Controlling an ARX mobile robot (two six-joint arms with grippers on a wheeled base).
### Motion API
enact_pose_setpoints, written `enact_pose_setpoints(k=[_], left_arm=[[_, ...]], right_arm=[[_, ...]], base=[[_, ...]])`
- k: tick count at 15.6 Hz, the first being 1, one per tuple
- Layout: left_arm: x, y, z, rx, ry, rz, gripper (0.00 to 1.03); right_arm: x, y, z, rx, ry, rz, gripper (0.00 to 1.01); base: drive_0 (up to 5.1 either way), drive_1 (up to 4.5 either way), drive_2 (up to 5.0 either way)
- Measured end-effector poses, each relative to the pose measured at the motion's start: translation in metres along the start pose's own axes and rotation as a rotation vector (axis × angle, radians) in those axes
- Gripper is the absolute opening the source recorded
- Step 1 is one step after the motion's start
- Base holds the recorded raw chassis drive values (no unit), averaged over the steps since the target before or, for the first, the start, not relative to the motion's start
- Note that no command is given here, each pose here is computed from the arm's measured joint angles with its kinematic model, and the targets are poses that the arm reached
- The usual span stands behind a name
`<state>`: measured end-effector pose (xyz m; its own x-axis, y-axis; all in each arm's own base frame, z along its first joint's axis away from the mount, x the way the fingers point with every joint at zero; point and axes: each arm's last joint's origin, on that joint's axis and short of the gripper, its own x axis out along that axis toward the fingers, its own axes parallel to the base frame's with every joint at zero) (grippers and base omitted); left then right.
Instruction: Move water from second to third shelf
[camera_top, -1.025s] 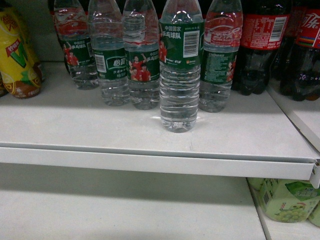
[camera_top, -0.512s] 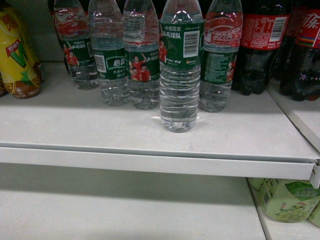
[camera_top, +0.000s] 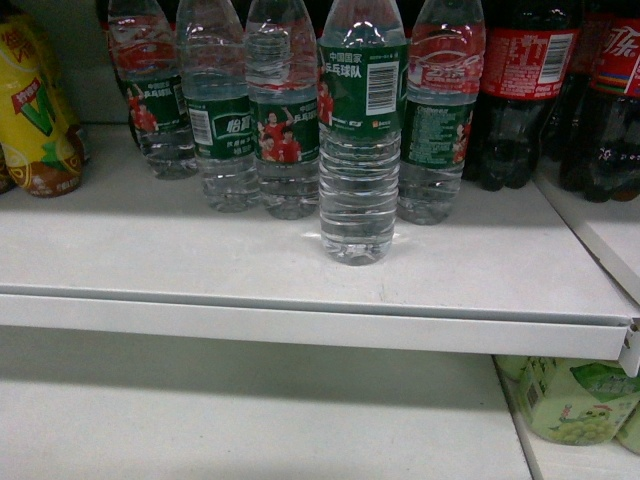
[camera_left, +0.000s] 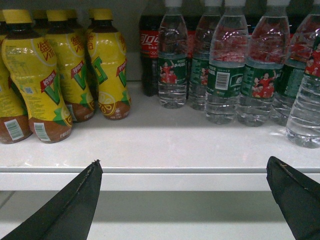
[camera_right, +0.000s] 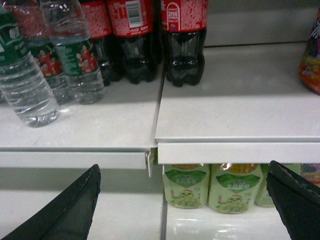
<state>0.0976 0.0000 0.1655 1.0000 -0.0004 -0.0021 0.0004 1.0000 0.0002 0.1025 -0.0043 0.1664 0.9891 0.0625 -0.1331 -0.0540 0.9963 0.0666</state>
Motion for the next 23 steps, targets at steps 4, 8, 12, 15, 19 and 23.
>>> enact_pose_setpoints(k=[4,8,12,15,19,23], left_arm=[[0.000,0.000,0.000,0.000,0.000,0.001,0.98],[0.000,0.000,0.000,0.000,0.000,0.001,0.98],[0.000,0.000,0.000,0.000,0.000,0.001,0.98],[0.000,0.000,0.000,0.000,0.000,0.001,0.98],[0.000,0.000,0.000,0.000,0.000,0.001,0.98],[0.000,0.000,0.000,0.000,0.000,0.001,0.98]], right_arm=[[0.024,-0.001,0.068,-0.016,-0.166,0.029,0.98],[0.070,0.018,0.121,-0.032,-0.213,0.108,0.98],[0.102,0.059,0.107,-0.096,-0.141,0.258,0.98],[0.127,0.083,0.070,-0.161,-0.013,0.330,0.98],[0.159,0.118,0.041,-0.226,0.071,0.389,0.98],[0.175,0.145,0.046,-0.211,0.054,0.449,0.98]], base=[[0.0,0.00,0.0],[0.0,0.00,0.0],[0.0,0.00,0.0],[0.0,0.00,0.0],[0.0,0.00,0.0],[0.0,0.00,0.0]])
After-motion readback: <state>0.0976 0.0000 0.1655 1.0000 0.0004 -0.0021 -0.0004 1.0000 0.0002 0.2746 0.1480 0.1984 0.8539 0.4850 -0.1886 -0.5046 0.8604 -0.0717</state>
